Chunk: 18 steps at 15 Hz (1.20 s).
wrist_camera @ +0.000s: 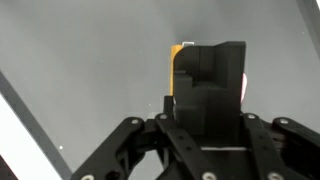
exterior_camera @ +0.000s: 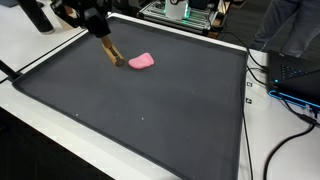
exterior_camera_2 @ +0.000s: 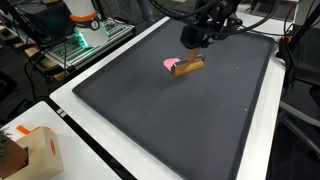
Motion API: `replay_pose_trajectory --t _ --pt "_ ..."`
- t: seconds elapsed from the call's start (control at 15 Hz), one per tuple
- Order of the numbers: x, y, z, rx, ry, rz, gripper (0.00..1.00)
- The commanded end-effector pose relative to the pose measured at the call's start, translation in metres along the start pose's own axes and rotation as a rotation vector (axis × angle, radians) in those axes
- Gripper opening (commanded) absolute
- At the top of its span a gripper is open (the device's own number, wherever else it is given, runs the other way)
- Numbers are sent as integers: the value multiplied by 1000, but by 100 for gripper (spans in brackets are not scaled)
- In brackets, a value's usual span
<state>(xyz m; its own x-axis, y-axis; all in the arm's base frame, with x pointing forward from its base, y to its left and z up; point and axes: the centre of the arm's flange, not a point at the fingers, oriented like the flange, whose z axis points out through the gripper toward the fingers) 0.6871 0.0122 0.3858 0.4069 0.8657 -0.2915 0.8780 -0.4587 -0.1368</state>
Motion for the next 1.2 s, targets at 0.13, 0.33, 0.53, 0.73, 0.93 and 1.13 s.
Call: replay_pose_trajectory --t 0.13,0.33,0.53,0.73,0.93,1.13 --pt "25 -16 -2 -22 -35 -62 48" --pt "25 -16 -2 -23 -39 -68 48" --pt "32 -29 -3 -41 -53 -57 23" --pt "49 -59 -7 -88 -22 -29 23" --pt "64 -85 -7 -133 8 41 23" --pt "73 -113 -1 -157 23 112 23"
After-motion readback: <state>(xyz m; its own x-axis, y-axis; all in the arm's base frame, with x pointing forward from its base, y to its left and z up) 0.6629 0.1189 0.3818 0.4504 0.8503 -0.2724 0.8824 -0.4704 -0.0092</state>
